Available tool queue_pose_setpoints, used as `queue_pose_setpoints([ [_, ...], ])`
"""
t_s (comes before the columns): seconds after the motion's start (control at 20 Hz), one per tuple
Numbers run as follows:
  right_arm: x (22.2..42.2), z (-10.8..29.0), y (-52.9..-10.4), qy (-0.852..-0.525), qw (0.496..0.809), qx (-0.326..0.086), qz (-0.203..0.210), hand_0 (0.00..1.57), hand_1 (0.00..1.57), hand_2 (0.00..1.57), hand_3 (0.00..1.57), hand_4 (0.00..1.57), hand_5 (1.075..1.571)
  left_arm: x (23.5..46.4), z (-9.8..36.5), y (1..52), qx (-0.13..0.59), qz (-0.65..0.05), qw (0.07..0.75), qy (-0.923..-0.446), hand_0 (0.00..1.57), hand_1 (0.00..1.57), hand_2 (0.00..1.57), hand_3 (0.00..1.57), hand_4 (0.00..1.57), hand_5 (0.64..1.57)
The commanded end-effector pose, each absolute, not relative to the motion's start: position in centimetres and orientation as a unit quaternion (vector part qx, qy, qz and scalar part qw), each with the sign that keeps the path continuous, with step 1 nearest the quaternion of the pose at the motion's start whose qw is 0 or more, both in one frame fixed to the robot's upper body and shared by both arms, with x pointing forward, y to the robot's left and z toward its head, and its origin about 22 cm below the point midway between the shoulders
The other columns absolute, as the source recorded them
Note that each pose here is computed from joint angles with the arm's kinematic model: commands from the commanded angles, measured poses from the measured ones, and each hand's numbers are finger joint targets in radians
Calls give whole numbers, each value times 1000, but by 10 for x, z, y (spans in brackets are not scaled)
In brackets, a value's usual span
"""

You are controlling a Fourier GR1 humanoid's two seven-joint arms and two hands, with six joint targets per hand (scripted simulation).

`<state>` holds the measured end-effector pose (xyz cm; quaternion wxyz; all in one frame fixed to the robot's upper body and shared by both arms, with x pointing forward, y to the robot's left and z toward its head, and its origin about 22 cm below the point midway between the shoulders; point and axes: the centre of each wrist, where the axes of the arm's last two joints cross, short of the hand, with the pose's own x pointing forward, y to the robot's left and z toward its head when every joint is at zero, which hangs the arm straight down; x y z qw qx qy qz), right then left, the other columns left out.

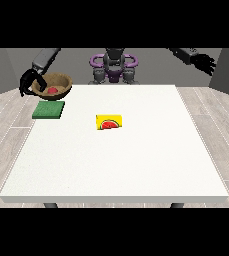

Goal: Pick the cup and pour the ball into the bowl, then pick the bowl and place it on the pad

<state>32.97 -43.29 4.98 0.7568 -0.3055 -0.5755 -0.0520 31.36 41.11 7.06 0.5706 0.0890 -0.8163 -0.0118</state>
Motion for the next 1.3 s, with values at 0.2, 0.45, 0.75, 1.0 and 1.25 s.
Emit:
queue_pose_setpoints([
  [0.2, 327, 47, -445, -611, 722, -313, -85, 1571, 1571, 1571, 0, 763, 1567, 291, 122, 494, 99, 16, 530, -842, 0, 0, 0, 0, 1213, 1565],
  [0.45, 323, 57, -467, -581, 723, -346, -138, 1571, 1571, 1571, 709, 0, 1560, 288, 109, 493, 100, 13, 527, -844, 0, 0, 0, 0, 1189, 1558],
  [0.75, 324, 60, -480, -576, 739, -326, -125, 420, 420, 562, 917, 0, 1518, 290, 115, 483, 99, 6, 507, -856, 0, 0, 0, 0, 1174, 1549],
  [1.0, 338, 71, -470, -576, 748, -314, -107, 0, 0, 140, 93, 0, 1370, 292, 116, 487, 104, 12, 547, -831, 0, 0, 0, 0, 1158, 1547],
  [1.25, 341, 78, -472, -534, 781, -316, -78, 0, 0, 0, 0, 0, 1356, 316, 75, 388, 30, -29, 613, -789, 0, 0, 0, 0, 902, 1559],
])
